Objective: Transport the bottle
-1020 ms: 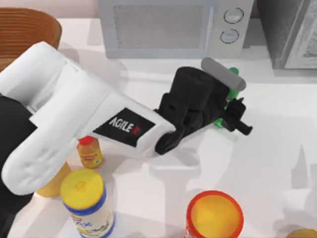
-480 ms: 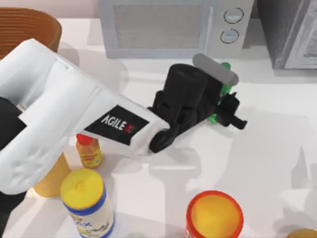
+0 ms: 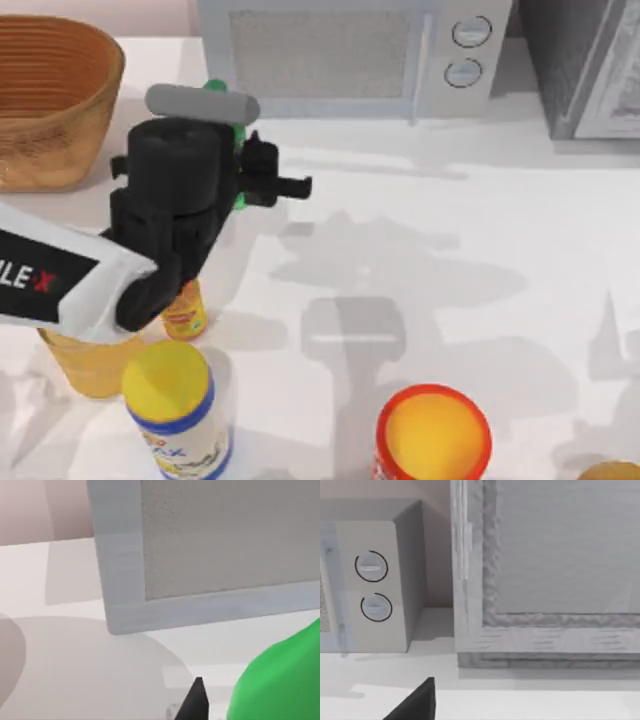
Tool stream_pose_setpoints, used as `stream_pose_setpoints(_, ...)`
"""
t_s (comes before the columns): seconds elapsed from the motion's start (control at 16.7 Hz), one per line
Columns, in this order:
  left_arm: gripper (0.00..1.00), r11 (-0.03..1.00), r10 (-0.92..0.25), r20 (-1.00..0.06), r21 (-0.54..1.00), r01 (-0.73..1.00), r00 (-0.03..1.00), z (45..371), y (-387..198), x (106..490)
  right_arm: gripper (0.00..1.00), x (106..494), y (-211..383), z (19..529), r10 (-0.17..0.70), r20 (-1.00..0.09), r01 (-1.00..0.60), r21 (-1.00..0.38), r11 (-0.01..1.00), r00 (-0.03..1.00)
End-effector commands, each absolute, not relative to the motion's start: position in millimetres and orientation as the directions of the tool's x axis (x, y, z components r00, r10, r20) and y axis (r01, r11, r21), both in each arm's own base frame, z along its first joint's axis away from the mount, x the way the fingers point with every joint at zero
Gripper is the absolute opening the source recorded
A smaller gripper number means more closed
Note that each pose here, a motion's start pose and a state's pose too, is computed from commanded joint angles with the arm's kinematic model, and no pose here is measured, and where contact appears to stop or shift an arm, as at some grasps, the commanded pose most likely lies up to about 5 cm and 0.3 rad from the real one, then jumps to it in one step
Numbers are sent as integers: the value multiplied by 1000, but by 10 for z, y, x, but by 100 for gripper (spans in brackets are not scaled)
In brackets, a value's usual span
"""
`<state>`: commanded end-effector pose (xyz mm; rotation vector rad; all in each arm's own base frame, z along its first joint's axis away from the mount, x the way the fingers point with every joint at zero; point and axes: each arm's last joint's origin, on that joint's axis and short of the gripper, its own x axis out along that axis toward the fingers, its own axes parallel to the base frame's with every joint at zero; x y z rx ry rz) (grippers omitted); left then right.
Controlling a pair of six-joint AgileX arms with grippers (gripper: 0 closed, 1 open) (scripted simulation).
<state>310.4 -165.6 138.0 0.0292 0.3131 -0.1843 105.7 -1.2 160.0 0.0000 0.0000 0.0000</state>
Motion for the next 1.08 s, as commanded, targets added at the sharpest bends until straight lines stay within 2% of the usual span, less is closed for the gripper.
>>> stream_pose_setpoints(0.18, 0, 998, -55, -326, -8, 55, 944, 1389, -1221, 2798, 100, 1057, -12, 1600, 0, 0, 0, 0, 1000, 1000)
stream_pose_setpoints(0.42, 0, 1000, -17, -366, -5, 17, 931, 1321, -1035, 2572, 100, 1057, -12, 1600, 0, 0, 0, 0, 1000, 1000)
stream_pose_setpoints(0.78, 0, 1000, -21, -368, 0, 22, 930, 1306, -1043, 2590, 100, 1057, -12, 1600, 0, 0, 0, 0, 1000, 1000)
stream_pose_setpoints(1.08, 0, 1000, -24, -345, 3, 27, 938, 1234, -1037, 2826, 100, 1057, -12, 1600, 0, 0, 0, 0, 1000, 1000)
